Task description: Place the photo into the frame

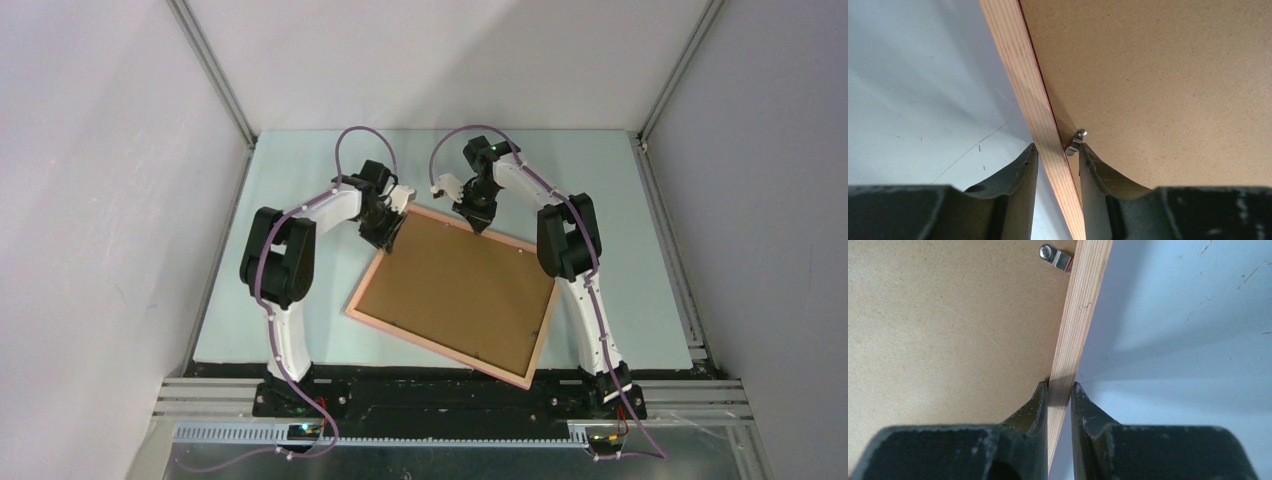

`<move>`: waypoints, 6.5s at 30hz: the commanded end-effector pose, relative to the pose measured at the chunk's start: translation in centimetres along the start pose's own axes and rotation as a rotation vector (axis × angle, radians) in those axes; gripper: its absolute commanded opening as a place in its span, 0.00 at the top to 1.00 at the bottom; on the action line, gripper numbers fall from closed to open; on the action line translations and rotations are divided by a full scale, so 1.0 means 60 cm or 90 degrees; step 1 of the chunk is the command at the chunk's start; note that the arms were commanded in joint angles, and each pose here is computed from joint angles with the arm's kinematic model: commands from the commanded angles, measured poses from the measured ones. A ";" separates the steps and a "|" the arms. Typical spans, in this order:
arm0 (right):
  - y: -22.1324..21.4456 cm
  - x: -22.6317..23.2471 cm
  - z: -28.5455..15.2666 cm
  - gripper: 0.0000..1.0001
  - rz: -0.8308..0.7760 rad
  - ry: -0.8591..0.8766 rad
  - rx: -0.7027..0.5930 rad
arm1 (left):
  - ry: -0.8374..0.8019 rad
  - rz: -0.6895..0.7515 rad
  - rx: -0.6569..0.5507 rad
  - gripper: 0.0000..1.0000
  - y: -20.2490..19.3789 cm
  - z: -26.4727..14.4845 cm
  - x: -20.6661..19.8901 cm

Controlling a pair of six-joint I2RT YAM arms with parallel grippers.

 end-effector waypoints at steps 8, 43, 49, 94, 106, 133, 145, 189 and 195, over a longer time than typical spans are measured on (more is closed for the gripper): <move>0.009 0.007 0.033 1.00 -0.037 0.018 -0.013 | 0.015 0.025 -0.029 0.69 0.025 0.002 0.012; -0.050 0.027 -0.178 0.31 0.255 -0.214 -0.097 | -0.051 -0.077 -0.024 0.40 -0.035 -0.040 0.023; -0.144 0.109 -0.191 0.29 0.395 -0.222 -0.063 | -0.064 -0.089 -0.015 0.40 -0.044 -0.036 0.019; -0.245 0.129 -0.107 0.32 0.691 0.008 -0.181 | -0.140 -0.125 -0.007 0.36 -0.093 -0.043 -0.002; -0.201 -0.007 -0.125 0.31 0.625 -0.082 -0.176 | -0.219 -0.123 0.003 0.35 -0.107 -0.037 -0.023; -0.265 0.162 -0.125 0.27 0.674 -0.150 -0.041 | -0.200 -0.141 -0.017 0.34 -0.110 -0.047 -0.024; -0.265 0.167 -0.084 0.46 0.682 -0.142 0.000 | -0.202 -0.139 -0.025 0.34 -0.108 -0.052 -0.025; -0.278 0.211 -0.066 0.62 0.477 -0.021 0.037 | -0.184 -0.146 -0.014 0.34 -0.110 -0.042 -0.018; -0.284 0.213 -0.063 0.63 0.462 -0.011 0.041 | -0.183 -0.148 -0.012 0.34 -0.110 -0.042 -0.018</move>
Point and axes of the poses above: each gripper's point midway between its finger pads, its own z axis out along the fingers, its own x axis along the line the jaws close on, y = z × x, the point moved 7 cm from there along -z, back along the fingers, and after that the axes turned 10 degrees about -z, right-handed, at the moved point
